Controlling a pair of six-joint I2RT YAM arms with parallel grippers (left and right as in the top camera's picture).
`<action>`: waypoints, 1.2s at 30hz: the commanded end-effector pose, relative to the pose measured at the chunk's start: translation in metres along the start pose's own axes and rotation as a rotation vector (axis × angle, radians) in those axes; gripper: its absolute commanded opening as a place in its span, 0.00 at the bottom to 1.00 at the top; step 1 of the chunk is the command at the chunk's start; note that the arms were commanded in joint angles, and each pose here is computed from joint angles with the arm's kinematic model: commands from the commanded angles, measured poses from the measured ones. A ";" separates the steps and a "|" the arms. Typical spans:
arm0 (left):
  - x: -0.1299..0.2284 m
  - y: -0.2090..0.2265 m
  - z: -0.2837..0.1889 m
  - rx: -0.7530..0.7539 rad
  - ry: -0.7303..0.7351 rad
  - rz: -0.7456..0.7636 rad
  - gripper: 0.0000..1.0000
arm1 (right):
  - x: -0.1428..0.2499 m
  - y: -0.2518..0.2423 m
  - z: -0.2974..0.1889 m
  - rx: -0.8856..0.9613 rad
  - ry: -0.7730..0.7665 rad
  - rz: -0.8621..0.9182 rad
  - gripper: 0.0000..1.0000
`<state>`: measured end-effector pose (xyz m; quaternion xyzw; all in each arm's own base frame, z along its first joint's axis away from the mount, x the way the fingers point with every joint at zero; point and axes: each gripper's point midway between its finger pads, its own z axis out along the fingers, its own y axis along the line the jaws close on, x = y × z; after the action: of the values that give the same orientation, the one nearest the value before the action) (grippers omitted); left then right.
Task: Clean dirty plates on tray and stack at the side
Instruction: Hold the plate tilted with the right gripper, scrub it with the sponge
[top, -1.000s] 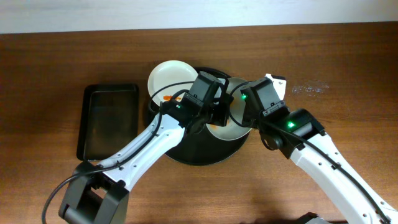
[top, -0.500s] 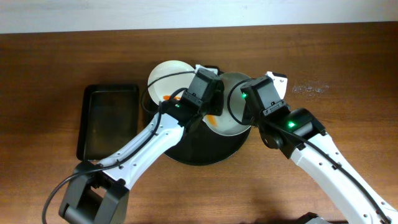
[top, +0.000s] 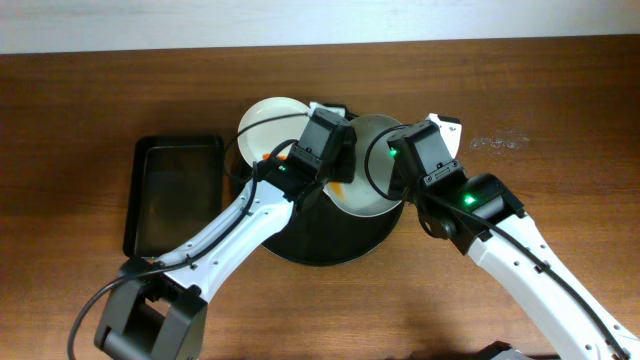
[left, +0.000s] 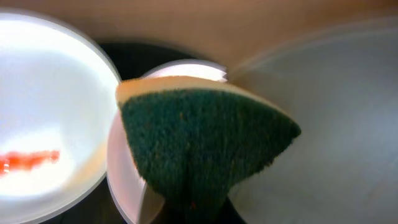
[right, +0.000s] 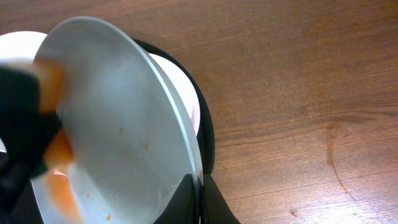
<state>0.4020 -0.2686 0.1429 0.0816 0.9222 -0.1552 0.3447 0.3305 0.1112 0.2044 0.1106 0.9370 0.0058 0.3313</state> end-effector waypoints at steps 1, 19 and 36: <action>-0.024 -0.004 0.000 -0.004 -0.101 0.002 0.00 | -0.012 0.008 -0.012 -0.041 -0.032 0.023 0.04; 0.011 -0.009 -0.001 -0.080 -0.006 0.067 0.00 | -0.021 0.006 -0.027 -0.067 -0.078 0.020 0.04; 0.055 -0.011 -0.011 0.149 0.288 0.024 0.00 | -0.012 -0.001 -0.023 -0.030 -0.045 -0.028 0.11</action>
<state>0.3362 -0.2762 0.1113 0.1337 0.9494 -0.2251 0.1733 0.3266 0.1102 0.2181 0.0987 0.9334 0.0138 0.3447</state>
